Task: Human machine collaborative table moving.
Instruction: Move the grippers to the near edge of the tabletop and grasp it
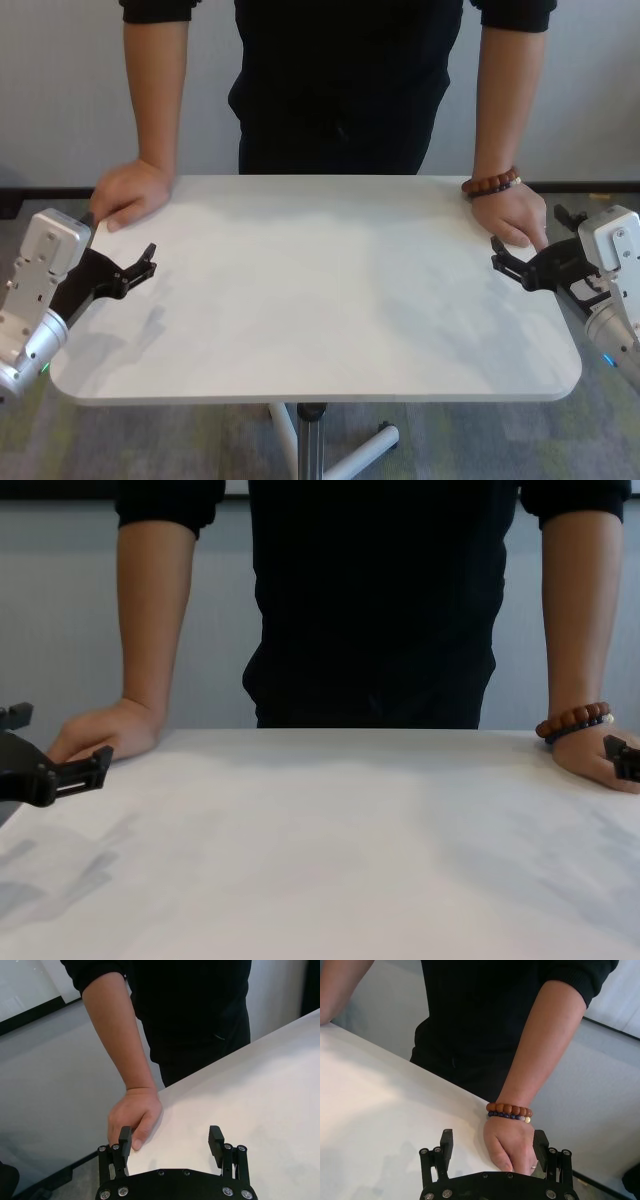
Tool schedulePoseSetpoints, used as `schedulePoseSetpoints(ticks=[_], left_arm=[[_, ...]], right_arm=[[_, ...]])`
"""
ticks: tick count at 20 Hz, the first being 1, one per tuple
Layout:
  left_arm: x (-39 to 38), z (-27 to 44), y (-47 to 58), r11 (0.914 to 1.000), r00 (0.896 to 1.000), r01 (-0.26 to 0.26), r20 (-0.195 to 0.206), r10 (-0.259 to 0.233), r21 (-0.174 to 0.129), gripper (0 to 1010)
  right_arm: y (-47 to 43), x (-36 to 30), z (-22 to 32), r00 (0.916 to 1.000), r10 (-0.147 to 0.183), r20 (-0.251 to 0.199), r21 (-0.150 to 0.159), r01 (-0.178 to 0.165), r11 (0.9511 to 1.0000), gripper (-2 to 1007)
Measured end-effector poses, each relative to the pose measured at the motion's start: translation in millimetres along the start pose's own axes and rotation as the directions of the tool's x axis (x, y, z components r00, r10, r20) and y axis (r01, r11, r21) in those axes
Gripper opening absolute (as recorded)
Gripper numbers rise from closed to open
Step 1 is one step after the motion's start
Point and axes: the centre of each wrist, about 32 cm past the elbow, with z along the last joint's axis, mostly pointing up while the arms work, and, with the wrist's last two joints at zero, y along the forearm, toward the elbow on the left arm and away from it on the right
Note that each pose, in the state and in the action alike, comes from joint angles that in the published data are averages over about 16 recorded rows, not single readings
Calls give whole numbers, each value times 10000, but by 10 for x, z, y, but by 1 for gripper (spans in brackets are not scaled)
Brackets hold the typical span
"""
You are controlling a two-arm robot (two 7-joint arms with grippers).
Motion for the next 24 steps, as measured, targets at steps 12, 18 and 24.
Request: schedulePoseSetpoints(ticks=[12,18,24], left_arm=[[0,0,0,10000,10000,0,0,0,0,997],[0,0,0,10000,10000,0,0,0,0,997],[0,0,0,10000,10000,0,0,0,0,997]], right_arm=[[0,0,0,10000,0,0,0,0,10000,1003],[0,0,0,10000,0,0,0,0,10000,1003],[0,0,0,10000,0,0,0,0,10000,1003]])
